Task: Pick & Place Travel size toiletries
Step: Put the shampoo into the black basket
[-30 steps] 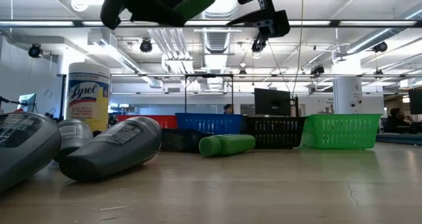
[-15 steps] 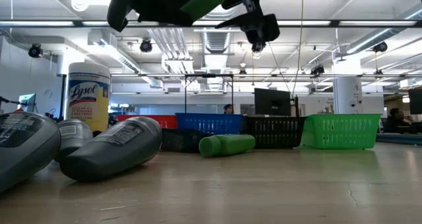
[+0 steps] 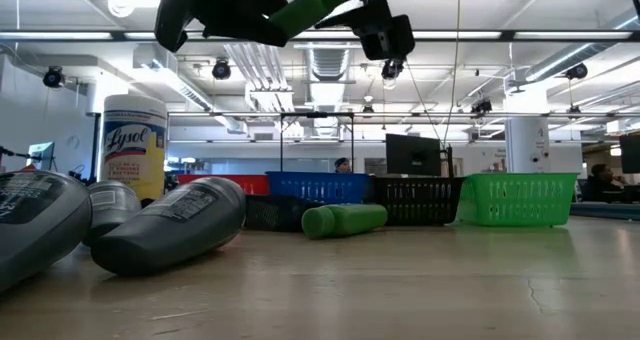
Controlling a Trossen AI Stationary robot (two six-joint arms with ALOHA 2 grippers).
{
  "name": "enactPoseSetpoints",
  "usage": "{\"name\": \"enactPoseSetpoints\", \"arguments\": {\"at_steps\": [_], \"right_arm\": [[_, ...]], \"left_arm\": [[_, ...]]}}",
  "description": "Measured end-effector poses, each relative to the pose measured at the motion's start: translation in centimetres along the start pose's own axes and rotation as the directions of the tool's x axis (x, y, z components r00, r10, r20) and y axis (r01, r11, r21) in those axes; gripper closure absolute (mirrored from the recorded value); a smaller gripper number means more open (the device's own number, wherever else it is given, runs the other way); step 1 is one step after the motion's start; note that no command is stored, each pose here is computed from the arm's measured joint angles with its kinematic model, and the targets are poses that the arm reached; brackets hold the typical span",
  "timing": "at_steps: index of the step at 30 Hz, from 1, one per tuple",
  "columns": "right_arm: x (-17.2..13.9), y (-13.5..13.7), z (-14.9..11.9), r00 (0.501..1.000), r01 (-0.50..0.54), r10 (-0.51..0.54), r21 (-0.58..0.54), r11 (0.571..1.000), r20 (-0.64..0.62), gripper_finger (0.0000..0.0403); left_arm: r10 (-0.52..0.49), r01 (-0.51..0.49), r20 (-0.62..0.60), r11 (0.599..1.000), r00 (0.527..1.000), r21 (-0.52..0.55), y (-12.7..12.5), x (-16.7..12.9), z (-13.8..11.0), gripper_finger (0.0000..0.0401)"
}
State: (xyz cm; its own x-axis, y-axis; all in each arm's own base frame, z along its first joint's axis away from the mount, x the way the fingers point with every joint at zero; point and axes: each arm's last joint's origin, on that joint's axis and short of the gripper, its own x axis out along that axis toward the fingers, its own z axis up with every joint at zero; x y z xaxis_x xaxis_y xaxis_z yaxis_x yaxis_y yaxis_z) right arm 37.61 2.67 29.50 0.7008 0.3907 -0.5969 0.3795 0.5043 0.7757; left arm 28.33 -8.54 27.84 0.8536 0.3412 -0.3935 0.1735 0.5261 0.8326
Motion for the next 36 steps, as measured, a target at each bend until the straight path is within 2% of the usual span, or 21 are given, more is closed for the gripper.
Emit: {"name": "enactPoseSetpoints", "arguments": {"at_steps": [8, 15, 19, 24, 26, 28, 31, 34, 36], "right_arm": [[0.7, -0.6, -0.1, 1.000, 0.022, -0.022, 0.025, 0.999, -0.013, 0.0203], [0.8, -0.7, -0.1, 1.000, 0.026, -0.026, 0.003, 1.000, -0.016, 0.0276], [0.9, -0.8, -0.1, 0.999, 0.032, -0.032, -0.016, 0.999, -0.010, 0.0319], [0.1, -1.5, -0.5, 0.987, 0.158, -0.158, 0.004, 0.987, 0.026, 0.0319], [-0.6, -1.8, -0.7, 0.972, 0.230, -0.231, 0.022, 0.973, 0.042, 0.0312], [-1.3, -2.5, -1.3, 0.942, 0.330, -0.332, 0.043, 0.943, 0.051, 0.0305], [-2.5, -4.0, -2.3, 0.864, 0.495, -0.501, 0.094, 0.864, 0.055, 0.0305], [-3.0, -5.8, -2.8, 0.827, 0.543, -0.558, 0.165, 0.823, 0.063, 0.0310], [-2.7, -7.3, -2.7, 0.807, 0.559, -0.585, 0.212, 0.802, 0.084, 0.0311]], "left_arm": [[-0.002, 0.002, -0.001, 1.000, 1.000, -0.004, 0.0, 0.0, 0.0, 0.0235], [-0.020, 0.020, 0.008, 1.000, 1.000, -0.008, -0.1, 0.0, 0.0, 0.0209], [-0.044, 0.042, -0.013, 0.992, 0.999, -0.115, -0.4, -0.1, -0.3, 0.0195], [-0.136, 0.101, -0.119, 0.959, 0.984, -0.265, -1.4, -0.6, -1.5, 0.0181], [-0.162, 0.100, -0.148, 0.928, 0.976, -0.359, -1.5, -1.0, -2.0, 0.0177], [-0.187, 0.082, -0.181, 0.879, 0.966, -0.470, -1.4, -1.7, -2.6, 0.0175], [-0.267, 0.084, -0.194, 0.763, 0.944, -0.641, -1.6, -2.5, -3.5, 0.0174], [-0.374, 0.138, -0.144, 0.631, 0.916, -0.763, -2.4, -3.1, -4.4, 0.0174], [-0.429, 0.168, -0.120, 0.573, 0.895, -0.802, -3.0, -3.3, -5.0, 0.0174]]}}
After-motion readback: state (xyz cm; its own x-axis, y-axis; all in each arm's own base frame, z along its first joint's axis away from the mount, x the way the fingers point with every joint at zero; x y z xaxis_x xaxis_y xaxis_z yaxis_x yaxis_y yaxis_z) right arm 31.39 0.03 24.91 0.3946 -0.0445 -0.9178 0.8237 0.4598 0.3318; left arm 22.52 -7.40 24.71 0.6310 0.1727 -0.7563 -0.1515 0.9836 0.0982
